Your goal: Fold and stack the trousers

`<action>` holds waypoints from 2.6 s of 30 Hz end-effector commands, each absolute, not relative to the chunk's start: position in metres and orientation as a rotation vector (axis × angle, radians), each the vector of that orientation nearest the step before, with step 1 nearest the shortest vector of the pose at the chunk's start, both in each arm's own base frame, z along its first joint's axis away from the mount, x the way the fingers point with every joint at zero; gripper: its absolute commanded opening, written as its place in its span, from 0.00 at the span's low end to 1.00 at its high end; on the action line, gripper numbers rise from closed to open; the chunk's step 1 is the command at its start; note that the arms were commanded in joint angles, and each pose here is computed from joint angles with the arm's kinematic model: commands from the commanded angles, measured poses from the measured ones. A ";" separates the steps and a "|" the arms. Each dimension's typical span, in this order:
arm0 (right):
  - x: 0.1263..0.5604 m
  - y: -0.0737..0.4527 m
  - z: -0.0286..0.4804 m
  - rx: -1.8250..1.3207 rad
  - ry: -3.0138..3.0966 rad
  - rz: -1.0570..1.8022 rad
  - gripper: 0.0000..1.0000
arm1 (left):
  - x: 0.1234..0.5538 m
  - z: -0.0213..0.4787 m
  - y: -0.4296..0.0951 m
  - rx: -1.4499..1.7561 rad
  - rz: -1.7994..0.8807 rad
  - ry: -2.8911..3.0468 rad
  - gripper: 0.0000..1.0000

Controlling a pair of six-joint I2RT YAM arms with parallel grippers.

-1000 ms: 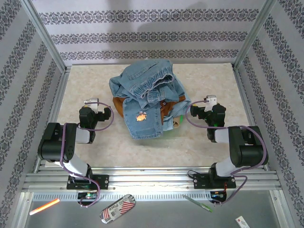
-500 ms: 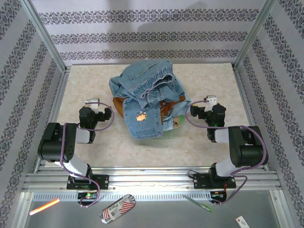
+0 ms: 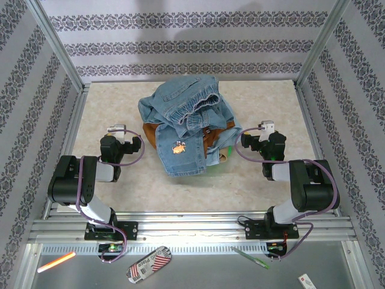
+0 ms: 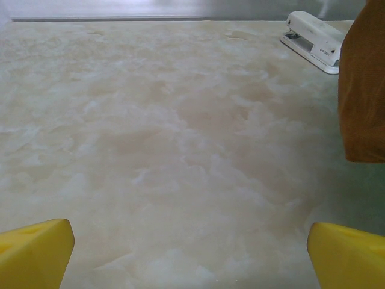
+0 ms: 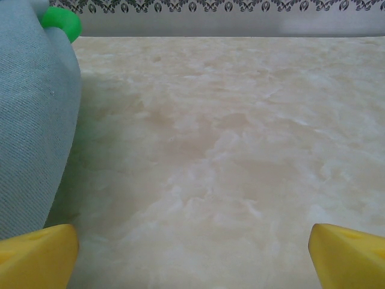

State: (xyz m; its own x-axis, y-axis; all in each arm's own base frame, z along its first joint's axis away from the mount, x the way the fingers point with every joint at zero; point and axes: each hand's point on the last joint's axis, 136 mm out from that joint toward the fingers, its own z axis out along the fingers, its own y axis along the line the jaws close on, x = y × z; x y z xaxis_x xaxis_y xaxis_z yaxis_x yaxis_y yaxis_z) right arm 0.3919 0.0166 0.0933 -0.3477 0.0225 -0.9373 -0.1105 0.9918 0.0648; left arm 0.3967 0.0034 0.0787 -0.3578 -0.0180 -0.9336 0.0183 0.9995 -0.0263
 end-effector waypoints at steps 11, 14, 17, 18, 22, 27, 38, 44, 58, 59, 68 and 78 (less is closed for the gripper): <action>0.397 -0.013 0.123 0.104 1.891 -0.041 0.98 | 0.383 0.147 0.017 -0.088 0.070 1.850 1.00; 0.390 -0.012 0.145 0.107 1.870 -0.126 0.98 | 0.360 0.198 0.014 -0.196 0.017 1.791 1.00; 0.383 -0.007 0.183 0.072 1.854 -0.232 0.98 | 0.334 0.227 0.023 -0.375 -0.006 1.789 1.00; 0.381 -0.005 0.199 0.066 1.858 -0.274 0.98 | 0.326 0.234 0.025 -0.428 -0.019 1.812 1.00; 0.353 -0.016 0.256 0.379 1.880 -0.228 0.98 | 0.303 0.262 0.023 -0.642 -0.195 1.806 1.00; 0.326 -0.009 0.275 0.636 1.809 0.334 0.98 | 0.268 0.271 0.030 -0.852 -0.434 1.545 0.99; 0.309 0.041 0.252 0.463 2.023 0.582 0.98 | 0.290 0.167 -0.108 -0.394 -1.016 1.967 0.85; 0.305 0.041 0.253 0.448 2.038 0.567 0.97 | 0.271 0.148 -0.177 -0.051 -0.956 2.003 0.82; 0.295 0.032 0.266 0.451 2.018 0.509 0.94 | 0.303 0.112 -0.357 0.515 -1.160 2.033 0.70; 0.293 0.029 0.269 0.452 2.012 0.489 0.94 | 0.299 0.114 -0.375 0.555 -1.188 2.017 0.70; 0.289 0.003 0.282 0.548 1.957 0.394 0.95 | 0.333 0.144 -0.510 0.761 -1.307 1.855 0.73; 0.281 0.017 0.286 0.534 2.004 0.469 0.83 | 0.304 0.186 -0.498 0.898 -1.293 1.797 0.76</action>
State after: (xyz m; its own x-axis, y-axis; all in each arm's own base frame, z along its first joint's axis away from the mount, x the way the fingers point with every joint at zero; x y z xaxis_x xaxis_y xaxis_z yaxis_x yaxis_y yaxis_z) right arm 0.2863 0.0106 0.2856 -0.4037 0.5479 -0.7326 0.1859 0.8332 0.5207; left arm 0.3213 -0.5158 0.1315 -0.5781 0.1397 -0.8039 0.7973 0.3059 -0.5203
